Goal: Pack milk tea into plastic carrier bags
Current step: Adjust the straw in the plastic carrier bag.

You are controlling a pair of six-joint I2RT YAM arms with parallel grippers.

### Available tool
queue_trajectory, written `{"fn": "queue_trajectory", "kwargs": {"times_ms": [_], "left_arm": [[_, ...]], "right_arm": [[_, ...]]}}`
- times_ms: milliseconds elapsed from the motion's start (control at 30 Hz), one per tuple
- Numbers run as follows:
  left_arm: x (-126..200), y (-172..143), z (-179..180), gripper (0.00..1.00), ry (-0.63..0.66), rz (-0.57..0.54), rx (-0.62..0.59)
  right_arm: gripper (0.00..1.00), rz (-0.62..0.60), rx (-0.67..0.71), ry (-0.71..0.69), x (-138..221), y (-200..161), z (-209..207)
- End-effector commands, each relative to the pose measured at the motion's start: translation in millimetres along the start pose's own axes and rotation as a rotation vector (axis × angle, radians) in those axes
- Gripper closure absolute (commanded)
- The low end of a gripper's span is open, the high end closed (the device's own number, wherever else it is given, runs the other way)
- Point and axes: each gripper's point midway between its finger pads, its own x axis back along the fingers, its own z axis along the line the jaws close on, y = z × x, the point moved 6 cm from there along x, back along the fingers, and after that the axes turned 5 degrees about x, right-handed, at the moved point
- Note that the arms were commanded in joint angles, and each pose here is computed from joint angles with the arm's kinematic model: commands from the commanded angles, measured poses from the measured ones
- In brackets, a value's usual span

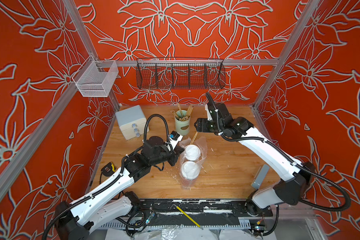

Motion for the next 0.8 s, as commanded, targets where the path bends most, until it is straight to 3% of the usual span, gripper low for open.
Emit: {"fn": "queue_trajectory", "kwargs": {"times_ms": [0, 100, 167, 300, 333, 467, 567, 633, 767], "left_arm": [[-1.6, -0.6, -2.8, 1.0, -0.02, -0.005, -0.008], [-2.5, -0.8, -2.9, 1.0, -0.023, -0.006, -0.011], [-2.8, -0.9, -2.8, 1.0, -0.022, -0.006, -0.012], [-2.6, -2.1, -0.4, 1.0, -0.002, -0.001, -0.013], [-2.5, -1.9, -0.5, 1.0, -0.002, -0.001, -0.014], [-2.4, -0.9, -0.1, 1.0, 0.002, -0.003, -0.015], [-2.4, -1.0, -0.2, 1.0, 0.001, -0.001, -0.016], [-2.7, -2.1, -0.2, 1.0, -0.001, 0.002, -0.014], [-1.2, -0.6, -2.1, 1.0, -0.012, -0.004, -0.015]], "right_arm": [[0.24, -0.006, -0.034, 0.032, -8.3, 3.5, 4.2], [0.41, 0.006, -0.026, 0.059, -15.2, 4.7, 9.1], [0.63, 0.028, -0.013, 0.098, -18.9, 4.4, 14.8], [0.93, 0.083, -0.02, 0.133, -25.3, -2.2, 19.8], [0.95, 0.1, -0.019, 0.142, -26.5, -4.8, 20.5], [0.95, 0.142, 0.007, 0.163, -28.7, -14.4, 26.2], [0.9, 0.194, 0.04, 0.164, -32.6, -24.3, 31.5], [0.67, 0.234, 0.056, 0.156, -34.6, -29.7, 33.3], [0.41, 0.204, 0.09, 0.116, -20.6, -21.6, 31.6]]}}
